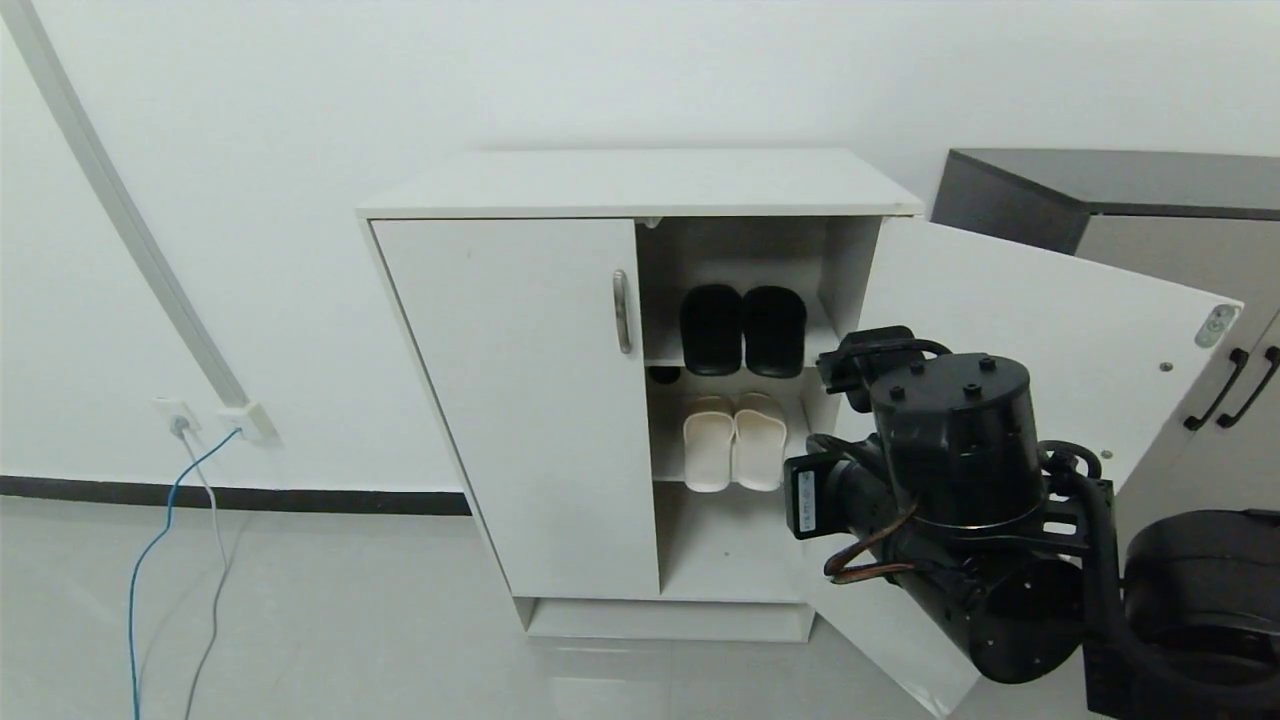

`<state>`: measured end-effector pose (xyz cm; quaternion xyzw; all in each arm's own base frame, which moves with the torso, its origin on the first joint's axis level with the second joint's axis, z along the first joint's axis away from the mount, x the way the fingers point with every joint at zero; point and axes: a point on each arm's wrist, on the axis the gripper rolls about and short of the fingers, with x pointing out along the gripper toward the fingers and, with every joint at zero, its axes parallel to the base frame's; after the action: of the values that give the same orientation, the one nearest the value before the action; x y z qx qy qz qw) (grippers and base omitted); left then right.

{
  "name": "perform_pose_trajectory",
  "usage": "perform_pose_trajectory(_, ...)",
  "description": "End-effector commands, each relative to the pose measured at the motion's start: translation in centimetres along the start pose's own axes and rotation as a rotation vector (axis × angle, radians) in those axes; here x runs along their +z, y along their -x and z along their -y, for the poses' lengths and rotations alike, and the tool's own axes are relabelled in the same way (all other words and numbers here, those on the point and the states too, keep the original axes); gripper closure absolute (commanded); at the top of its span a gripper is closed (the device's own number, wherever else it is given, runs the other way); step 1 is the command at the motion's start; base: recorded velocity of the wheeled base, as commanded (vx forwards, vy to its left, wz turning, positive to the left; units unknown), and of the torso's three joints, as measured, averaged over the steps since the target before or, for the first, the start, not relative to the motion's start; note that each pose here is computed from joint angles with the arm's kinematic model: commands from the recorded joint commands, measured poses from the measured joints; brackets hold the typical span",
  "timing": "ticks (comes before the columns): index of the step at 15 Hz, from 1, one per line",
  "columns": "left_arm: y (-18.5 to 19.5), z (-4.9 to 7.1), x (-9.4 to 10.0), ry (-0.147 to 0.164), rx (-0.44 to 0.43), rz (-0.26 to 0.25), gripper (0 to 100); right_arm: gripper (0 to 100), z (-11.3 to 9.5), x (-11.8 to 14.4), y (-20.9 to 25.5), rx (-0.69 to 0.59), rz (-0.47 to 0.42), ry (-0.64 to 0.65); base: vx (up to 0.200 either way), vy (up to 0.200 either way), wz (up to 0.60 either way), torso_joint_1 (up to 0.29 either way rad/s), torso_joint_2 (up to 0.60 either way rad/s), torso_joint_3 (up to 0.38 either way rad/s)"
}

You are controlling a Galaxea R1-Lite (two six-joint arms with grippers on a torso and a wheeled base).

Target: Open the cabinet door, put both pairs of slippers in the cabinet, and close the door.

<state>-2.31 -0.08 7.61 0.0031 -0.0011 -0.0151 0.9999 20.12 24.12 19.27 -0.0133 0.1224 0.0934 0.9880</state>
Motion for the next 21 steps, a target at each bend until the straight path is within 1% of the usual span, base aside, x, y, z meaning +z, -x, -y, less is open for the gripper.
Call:
perform_pose_trajectory(1, -0.01, 0.0, -0.01, 0.0, 0.0, -0.002, 100, 100, -0.07, -0.09, -0.04, 0.001, -0.002, 0.002, 0.0, 0.0, 0.0, 0.115, -0.46, -0.344)
perform_pose_trajectory(11, -0.01, 0.0, -0.01, 0.0, 0.0, -0.002, 100, 100, -0.08, -0.26, -0.17, 0.0, -0.008, 0.007, 0.0, 0.0, 0.0, 0.157, -0.48, -0.327)
perform_pose_trajectory(21, -0.01, 0.0, -0.01, -0.001, 0.0, -0.002, 100, 100, 0.24, -0.68, -0.64, -0.017, -0.021, 0.015, 0.0, 0.0, 0.0, 0.223, -0.54, -0.327)
